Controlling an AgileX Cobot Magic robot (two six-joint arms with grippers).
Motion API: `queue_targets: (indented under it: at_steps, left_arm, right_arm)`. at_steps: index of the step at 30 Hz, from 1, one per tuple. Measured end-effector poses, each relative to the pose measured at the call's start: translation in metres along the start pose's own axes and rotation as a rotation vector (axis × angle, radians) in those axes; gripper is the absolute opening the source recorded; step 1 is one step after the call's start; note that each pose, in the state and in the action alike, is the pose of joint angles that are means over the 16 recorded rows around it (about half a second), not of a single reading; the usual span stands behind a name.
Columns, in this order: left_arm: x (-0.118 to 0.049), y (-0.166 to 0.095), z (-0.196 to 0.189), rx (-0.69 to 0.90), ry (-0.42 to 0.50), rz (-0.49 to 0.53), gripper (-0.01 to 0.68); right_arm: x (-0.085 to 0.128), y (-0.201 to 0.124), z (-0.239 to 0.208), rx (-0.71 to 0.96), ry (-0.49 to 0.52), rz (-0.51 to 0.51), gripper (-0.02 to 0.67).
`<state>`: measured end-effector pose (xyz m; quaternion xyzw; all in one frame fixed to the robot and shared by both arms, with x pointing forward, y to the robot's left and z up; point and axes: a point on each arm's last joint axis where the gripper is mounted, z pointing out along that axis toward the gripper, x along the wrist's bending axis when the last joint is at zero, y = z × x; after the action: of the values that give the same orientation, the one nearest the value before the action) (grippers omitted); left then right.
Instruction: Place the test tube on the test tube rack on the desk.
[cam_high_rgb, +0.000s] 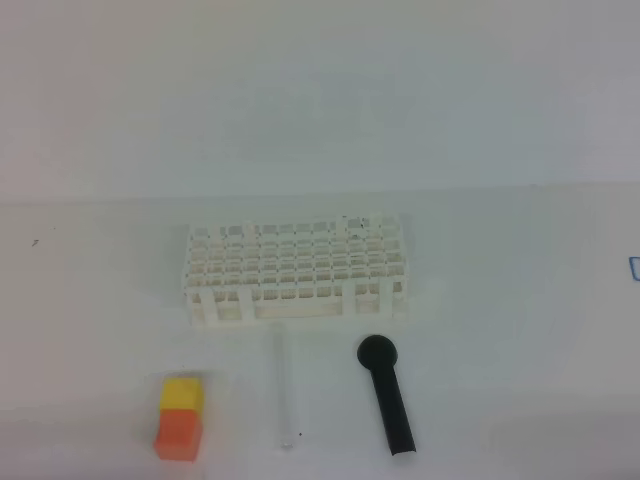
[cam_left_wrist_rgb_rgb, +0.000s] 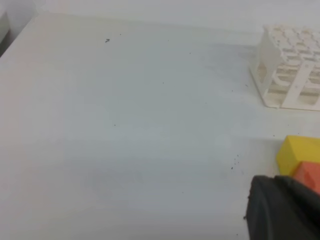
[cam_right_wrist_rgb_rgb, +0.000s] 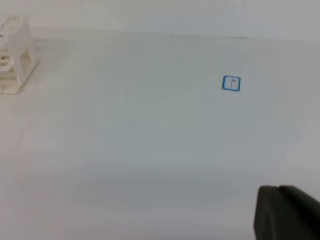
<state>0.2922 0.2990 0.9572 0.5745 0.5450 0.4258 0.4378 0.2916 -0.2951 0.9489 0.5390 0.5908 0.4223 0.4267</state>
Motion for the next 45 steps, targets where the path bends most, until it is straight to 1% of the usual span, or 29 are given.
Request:
queue_targets:
  at_steps: [36,40,45]
  left_arm:
    - [0.000,0.000,0.000,-0.005,0.000,-0.001,-0.001]
    - [0.000,0.003,0.000,-0.038,-0.002,-0.011,-0.001]
    - [0.000,0.012,-0.001,-0.137,-0.008,-0.044,-0.001]
  right_arm:
    - [0.000,0.000,0.000,0.000,0.000,0.000,-0.001]
    - [0.000,0.000,0.000,-0.003,0.000,0.000,-0.001]
    - [-0.001,0.003,0.000,-0.040,-0.006,0.001,-0.001]
